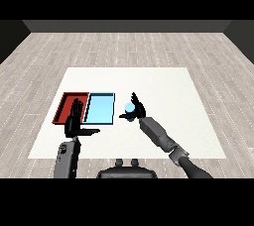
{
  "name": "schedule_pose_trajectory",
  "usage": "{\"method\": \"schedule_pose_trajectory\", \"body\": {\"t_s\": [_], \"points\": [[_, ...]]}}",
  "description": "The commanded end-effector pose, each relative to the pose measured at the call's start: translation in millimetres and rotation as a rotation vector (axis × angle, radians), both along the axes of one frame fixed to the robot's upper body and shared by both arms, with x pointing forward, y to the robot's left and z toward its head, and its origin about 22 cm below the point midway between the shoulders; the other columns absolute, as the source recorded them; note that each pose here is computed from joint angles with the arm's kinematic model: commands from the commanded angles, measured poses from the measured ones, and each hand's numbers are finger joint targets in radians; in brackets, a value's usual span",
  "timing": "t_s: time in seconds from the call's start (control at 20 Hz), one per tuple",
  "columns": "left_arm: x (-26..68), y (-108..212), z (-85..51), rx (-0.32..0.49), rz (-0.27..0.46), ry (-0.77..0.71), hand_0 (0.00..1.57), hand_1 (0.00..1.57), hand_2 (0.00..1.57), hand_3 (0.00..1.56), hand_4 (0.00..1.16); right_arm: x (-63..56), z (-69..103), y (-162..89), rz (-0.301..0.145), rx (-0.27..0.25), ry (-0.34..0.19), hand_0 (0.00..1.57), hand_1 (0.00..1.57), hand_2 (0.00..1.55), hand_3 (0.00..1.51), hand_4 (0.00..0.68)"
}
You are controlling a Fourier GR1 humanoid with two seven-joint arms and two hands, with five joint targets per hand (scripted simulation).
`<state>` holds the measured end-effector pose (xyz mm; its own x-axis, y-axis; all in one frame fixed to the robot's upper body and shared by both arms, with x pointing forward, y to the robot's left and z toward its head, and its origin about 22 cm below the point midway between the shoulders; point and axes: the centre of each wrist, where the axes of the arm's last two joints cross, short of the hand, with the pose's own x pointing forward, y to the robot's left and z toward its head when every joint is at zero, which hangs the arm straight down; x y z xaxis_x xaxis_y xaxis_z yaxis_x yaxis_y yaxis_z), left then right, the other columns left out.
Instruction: Pick the blue can and put it in the blue box
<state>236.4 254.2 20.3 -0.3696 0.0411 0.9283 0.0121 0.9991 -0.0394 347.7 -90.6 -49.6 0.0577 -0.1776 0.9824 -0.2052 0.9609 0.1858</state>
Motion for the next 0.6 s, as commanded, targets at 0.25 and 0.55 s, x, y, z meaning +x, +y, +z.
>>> {"method": "schedule_pose_trajectory", "body": {"t_s": [0.25,0.55], "points": [[-1.7,3,4.6,0.003,0.003,0.005,0.00,0.00,0.00,0.00,0.00,-8.4,2.4,22,0.014,-0.024,0.045,0.00,0.00,0.00,0.00,0.000],[-24.4,19,-8.2,-0.005,0.031,-0.009,0.00,0.00,0.00,0.00,0.00,8.0,8.4,15,-0.135,-0.160,0.115,1.39,1.39,1.41,1.34,0.431]]}}
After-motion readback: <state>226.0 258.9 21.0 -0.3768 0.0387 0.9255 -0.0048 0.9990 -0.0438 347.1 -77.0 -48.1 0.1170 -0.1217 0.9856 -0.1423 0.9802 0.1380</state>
